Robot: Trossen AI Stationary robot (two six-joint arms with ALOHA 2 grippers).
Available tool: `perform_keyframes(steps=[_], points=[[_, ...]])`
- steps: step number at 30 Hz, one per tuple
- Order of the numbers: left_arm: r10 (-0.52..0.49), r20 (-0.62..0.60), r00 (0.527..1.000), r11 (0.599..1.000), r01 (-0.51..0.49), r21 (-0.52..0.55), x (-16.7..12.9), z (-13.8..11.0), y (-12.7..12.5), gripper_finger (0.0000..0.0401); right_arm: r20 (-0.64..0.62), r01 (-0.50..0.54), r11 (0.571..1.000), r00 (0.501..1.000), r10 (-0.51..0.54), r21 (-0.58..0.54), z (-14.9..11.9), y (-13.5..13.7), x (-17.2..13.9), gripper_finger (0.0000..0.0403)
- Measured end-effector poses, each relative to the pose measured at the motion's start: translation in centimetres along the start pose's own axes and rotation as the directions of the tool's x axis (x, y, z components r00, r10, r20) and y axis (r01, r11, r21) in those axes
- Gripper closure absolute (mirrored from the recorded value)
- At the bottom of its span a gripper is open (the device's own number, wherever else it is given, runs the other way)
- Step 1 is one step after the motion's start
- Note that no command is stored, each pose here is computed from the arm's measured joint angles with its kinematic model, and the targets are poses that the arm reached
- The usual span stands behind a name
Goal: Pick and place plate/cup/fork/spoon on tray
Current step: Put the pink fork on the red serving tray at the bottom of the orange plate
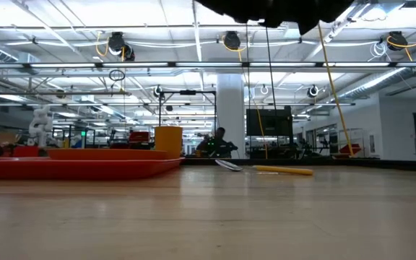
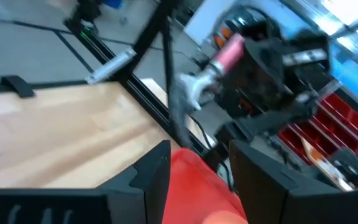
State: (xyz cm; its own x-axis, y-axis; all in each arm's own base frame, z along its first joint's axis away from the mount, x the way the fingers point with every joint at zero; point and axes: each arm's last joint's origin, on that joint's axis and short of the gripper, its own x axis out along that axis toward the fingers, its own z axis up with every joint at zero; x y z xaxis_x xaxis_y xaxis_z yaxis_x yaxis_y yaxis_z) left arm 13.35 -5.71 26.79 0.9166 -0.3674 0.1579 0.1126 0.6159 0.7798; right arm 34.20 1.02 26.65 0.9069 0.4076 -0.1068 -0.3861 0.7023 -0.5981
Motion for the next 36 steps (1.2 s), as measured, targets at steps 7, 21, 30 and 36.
perform_keyframes(steps=[7, 21, 30, 36], points=[[-0.01, 0.021, 1.0, 1.0, 0.01, 0.004, 0.0, -0.4, 0.3, 0.0375, 0.042, -0.021, 0.999, 0.999, 0.023, -0.036, 1.1, 1.0, 0.6, 0.0254], [-0.037, 0.061, 0.997, 0.999, 0.036, 0.028, 0.0, -0.6, 0.6, 0.0375, 0.067, -0.012, 1.0, 0.998, 0.013, -0.025, 1.5, 1.1, 0.7, 0.0395], [-0.03, 0.055, 0.998, 0.999, 0.029, 0.03, 0.1, -0.9, 0.8, 0.0375, 0.057, -0.015, 1.0, 0.998, 0.014, 0.019, 1.4, 1.1, 0.7, 0.0363], [-0.029, 0.048, 0.998, 0.999, 0.028, 0.033, 1.0, -1.4, 0.6, 0.0371, 0.054, -0.022, 1.0, 0.998, 0.021, 0.017, 1.4, 1.2, 0.7, 0.0351]])
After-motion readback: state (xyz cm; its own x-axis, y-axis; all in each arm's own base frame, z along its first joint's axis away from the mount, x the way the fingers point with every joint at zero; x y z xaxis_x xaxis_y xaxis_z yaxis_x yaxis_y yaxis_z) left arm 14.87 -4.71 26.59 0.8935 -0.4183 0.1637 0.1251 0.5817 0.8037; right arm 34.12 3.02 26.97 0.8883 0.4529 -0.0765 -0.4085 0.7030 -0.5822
